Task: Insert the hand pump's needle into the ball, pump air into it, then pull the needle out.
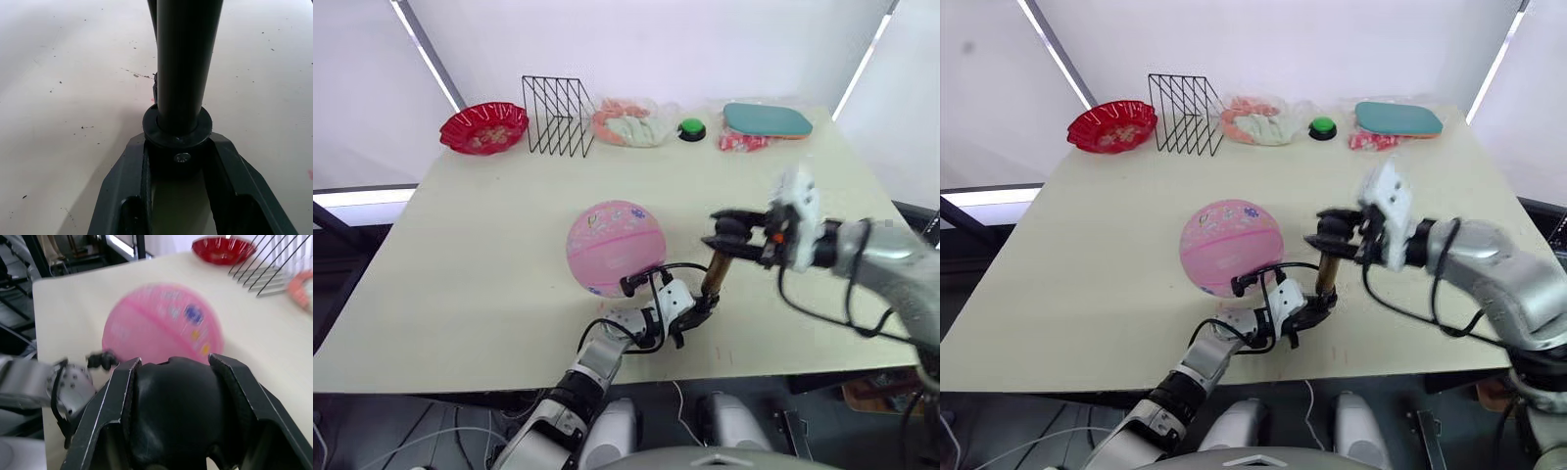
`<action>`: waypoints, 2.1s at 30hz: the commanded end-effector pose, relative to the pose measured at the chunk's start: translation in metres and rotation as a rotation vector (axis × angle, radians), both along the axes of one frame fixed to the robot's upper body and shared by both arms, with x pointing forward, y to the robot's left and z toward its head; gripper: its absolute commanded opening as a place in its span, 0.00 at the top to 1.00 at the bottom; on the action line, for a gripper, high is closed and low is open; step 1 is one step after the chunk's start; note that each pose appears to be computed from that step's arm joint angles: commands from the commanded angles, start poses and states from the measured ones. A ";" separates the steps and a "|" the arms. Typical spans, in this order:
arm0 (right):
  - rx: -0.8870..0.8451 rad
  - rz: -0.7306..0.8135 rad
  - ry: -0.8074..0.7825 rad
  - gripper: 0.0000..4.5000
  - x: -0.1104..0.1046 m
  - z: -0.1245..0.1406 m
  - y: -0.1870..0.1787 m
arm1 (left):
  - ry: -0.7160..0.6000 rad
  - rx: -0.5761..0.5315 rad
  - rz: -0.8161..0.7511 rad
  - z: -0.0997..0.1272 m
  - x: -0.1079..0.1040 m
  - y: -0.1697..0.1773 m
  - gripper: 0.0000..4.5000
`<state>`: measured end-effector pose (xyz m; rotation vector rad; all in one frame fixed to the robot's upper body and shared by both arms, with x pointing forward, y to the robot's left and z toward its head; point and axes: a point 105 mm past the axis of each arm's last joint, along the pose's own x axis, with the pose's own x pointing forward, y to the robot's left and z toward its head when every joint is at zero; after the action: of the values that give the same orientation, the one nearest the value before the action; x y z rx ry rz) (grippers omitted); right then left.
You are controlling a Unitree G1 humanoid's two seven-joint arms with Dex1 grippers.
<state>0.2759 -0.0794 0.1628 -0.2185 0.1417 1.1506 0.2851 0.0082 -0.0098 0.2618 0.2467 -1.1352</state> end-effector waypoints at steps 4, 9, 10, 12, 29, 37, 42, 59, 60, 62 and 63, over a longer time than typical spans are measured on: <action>-0.164 0.076 0.288 0.63 -0.027 -0.107 0.012 | 0.088 0.037 0.045 -0.021 -0.005 0.008 0.79; -0.117 0.056 0.217 0.63 -0.019 -0.092 0.011 | 0.084 0.032 0.045 -0.020 -0.005 0.006 0.79; -0.101 0.043 0.194 0.63 -0.015 -0.084 0.008 | 0.084 0.029 0.046 -0.019 -0.004 0.006 0.79; -0.092 0.018 0.158 0.63 -0.009 -0.074 0.004 | 0.082 0.026 0.047 -0.019 -0.004 0.006 0.79; -0.085 0.027 0.122 0.63 -0.018 -0.066 0.011 | 0.061 0.000 0.034 -0.008 -0.001 0.007 0.79; -0.101 0.003 0.119 0.63 -0.013 -0.069 0.006 | 0.067 -0.067 0.007 0.007 -0.006 0.009 0.10; -0.112 -0.020 0.093 0.63 -0.008 -0.064 0.000 | 0.086 -0.099 -0.043 0.019 -0.015 0.021 0.00; -0.176 0.060 -0.076 0.63 -0.003 -0.005 -0.002 | 0.073 0.003 -0.124 0.026 -0.044 0.057 0.00; -0.175 0.059 -0.079 0.63 -0.002 -0.004 -0.001 | 0.069 0.024 -0.129 0.023 -0.045 0.057 0.00; -0.170 0.059 -0.076 0.63 -0.002 -0.004 0.000 | 0.055 0.055 -0.146 0.020 -0.048 0.058 0.00; -0.170 0.060 -0.078 0.63 -0.002 -0.004 0.001 | 0.048 0.067 -0.153 0.020 -0.049 0.056 0.00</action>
<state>0.2714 -0.0754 0.1654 -0.4154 0.1294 1.2101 0.2380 0.0635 0.0100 0.2723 0.3162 -1.2927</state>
